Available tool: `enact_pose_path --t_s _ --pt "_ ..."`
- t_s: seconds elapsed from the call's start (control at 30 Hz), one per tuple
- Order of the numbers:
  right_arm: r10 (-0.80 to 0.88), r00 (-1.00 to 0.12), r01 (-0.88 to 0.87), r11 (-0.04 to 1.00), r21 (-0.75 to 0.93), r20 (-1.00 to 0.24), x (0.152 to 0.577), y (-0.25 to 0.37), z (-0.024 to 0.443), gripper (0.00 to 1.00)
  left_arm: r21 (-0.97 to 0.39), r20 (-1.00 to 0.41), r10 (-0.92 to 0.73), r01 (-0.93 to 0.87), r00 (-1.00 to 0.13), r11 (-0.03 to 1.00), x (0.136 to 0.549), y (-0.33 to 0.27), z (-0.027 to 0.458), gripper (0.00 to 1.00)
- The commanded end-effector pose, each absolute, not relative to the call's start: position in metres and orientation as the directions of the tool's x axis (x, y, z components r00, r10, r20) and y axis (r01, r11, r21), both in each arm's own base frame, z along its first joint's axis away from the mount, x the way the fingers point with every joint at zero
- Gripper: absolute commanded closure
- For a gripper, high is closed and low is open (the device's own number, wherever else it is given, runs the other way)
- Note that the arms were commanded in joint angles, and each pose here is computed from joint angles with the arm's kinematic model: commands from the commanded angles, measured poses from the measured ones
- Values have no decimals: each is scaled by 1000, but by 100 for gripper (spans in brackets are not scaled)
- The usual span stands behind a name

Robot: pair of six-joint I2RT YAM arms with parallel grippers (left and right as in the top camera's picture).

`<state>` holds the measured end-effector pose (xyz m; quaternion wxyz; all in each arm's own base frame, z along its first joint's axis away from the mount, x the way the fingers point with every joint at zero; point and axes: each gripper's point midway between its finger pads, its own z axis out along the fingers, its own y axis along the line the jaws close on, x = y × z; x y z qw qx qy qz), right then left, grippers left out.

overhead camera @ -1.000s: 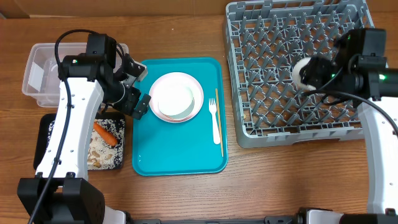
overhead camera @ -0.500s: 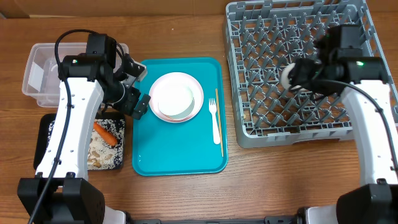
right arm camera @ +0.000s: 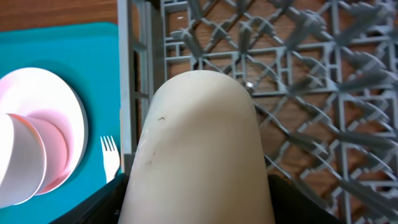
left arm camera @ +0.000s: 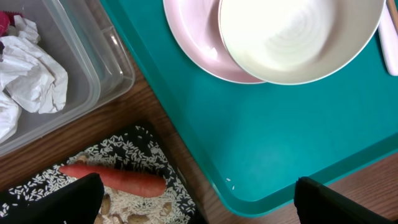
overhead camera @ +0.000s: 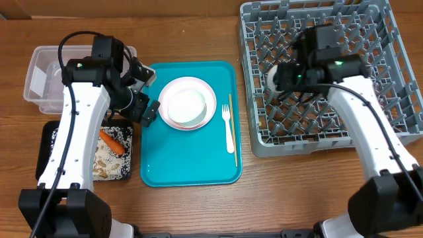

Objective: Sort waste into correct bins and load items into the dishwasher
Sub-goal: 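Move the cup over the grey dish rack with the right gripper, then lower the cup into the rack's left side and release it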

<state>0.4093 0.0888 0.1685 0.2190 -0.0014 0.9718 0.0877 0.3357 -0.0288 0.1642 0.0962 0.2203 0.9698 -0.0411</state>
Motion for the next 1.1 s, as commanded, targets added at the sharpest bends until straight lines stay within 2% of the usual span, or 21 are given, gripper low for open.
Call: enact_pose_path --t_s 0.0,0.1,0.67,1.07 --pt "-18 -890 -87 987 132 -455 422 97 167 57 -21 -225 416 431 -881 902 338 -26 172 0" --pt "-70 -881 -132 986 101 -468 429 103 160 57 -21 -226 416 431 -881 902 338 -26 172 0" --pt "-94 -836 -150 987 60 -541 451 105 164 60 -21 -226 416 431 -881 902 338 -26 172 0" --pt "-102 -871 -146 988 54 -480 437 102 137 60 -21 -226 416 431 -881 902 338 -26 172 0"
